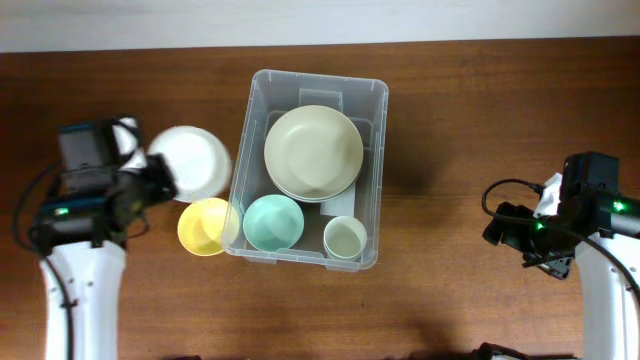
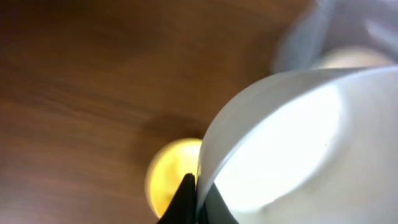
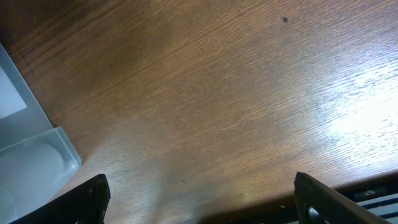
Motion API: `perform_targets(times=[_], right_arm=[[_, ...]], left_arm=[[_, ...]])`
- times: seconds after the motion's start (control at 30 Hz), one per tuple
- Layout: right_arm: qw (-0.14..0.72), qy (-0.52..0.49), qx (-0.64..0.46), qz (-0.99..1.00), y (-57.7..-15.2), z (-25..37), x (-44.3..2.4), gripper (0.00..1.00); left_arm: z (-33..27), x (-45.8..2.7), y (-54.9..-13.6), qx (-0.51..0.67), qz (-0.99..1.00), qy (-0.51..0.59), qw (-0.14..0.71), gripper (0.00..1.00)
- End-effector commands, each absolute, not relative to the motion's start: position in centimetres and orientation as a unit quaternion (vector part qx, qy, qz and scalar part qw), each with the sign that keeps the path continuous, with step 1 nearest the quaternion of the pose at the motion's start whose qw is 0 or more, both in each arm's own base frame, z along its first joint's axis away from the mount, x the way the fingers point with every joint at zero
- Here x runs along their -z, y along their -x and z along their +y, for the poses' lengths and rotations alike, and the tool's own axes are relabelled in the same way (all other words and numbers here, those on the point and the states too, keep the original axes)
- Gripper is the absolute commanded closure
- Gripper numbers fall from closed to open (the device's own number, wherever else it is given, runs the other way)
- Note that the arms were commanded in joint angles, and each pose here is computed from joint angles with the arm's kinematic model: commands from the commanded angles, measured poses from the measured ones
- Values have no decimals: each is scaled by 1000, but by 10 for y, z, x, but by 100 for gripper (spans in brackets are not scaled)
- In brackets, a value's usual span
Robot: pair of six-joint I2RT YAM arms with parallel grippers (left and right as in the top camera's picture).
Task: Pack container
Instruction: 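Move the left gripper to the white bowl and grasp its rim, then carry the white bowl and stack it into the teal bowl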
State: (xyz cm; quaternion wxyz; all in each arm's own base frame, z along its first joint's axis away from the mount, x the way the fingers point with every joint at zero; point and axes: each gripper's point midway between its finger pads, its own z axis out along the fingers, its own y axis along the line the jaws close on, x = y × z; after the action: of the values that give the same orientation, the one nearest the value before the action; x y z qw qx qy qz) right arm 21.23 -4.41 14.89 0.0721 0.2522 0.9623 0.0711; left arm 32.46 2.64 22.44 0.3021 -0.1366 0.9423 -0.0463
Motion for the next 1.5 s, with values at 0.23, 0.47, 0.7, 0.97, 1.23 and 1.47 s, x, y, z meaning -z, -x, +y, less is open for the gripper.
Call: perform_targets(times=[0.23, 0.47, 0.7, 0.97, 1.23, 1.47], right_arm=[[70, -245, -69, 965, -212, -44, -147, 9], [70, -245, -69, 965, -212, -44, -147, 9], [70, -245, -69, 965, -212, -44, -147, 9], [69, -245, -69, 965, -212, -44, -147, 10], [69, -245, -69, 965, -212, -44, -147, 9], [71, -245, -69, 964, -212, -44, -147, 9]], left_arm=[[-83, -181, -308, 85, 977, -21, 194, 99], [-105, -155, -304, 81, 984, -53, 148, 99], [-102, -153, -297, 74, 987, -52, 134, 78], [-88, -159, -304, 34, 986, -45, 154, 75], [-20, -204, -323, -39, 969, 41, 240, 66], [69, -194, -321, -43, 957, 182, 223, 47]])
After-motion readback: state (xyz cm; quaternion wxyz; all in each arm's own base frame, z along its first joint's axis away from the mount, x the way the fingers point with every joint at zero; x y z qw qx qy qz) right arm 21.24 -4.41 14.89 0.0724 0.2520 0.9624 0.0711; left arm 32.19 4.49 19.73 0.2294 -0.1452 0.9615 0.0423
